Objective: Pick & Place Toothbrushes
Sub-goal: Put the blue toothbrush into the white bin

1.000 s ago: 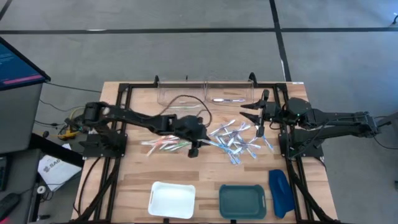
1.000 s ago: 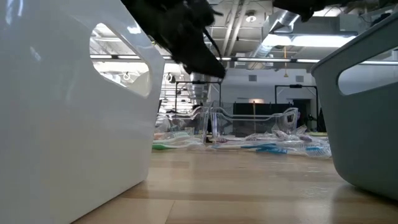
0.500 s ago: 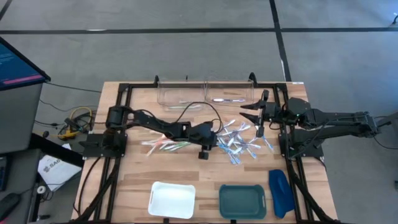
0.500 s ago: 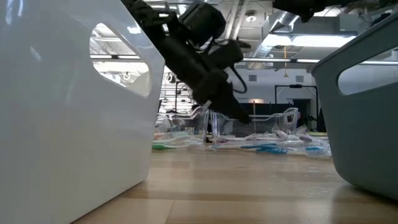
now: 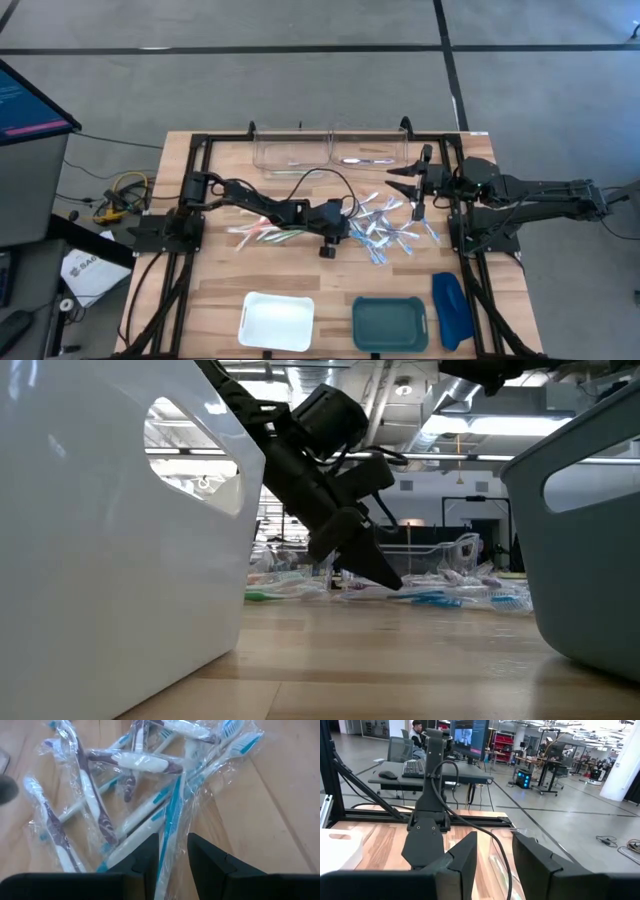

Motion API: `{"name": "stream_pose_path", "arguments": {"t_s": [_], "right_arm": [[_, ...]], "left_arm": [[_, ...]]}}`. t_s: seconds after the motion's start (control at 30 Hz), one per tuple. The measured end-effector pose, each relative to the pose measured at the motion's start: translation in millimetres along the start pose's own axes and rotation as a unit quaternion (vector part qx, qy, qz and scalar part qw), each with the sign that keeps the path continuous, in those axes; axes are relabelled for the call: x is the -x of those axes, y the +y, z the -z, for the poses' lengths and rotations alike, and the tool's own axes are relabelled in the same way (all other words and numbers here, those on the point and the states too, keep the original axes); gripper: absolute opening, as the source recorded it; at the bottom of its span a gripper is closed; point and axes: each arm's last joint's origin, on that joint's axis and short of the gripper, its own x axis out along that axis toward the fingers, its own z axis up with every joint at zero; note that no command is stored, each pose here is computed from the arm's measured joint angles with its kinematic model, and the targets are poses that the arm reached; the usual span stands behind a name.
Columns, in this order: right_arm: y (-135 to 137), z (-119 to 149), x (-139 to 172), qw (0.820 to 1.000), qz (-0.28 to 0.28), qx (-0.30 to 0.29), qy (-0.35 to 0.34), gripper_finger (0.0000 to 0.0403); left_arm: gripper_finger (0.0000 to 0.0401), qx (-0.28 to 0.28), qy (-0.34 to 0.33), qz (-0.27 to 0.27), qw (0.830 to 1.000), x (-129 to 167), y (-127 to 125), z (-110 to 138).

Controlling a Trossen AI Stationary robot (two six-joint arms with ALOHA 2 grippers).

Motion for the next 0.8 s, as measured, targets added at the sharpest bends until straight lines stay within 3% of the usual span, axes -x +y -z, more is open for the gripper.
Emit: {"name": "stream_pose_path", "arguments": {"t_s": [0.8], "right_arm": [[0,0,0,1.0,0.0,0.0,-0.001,0.0118]], "left_arm": [[0.0096,-0.01,0.019,0.012,1.0,-12,-6,11]]}}
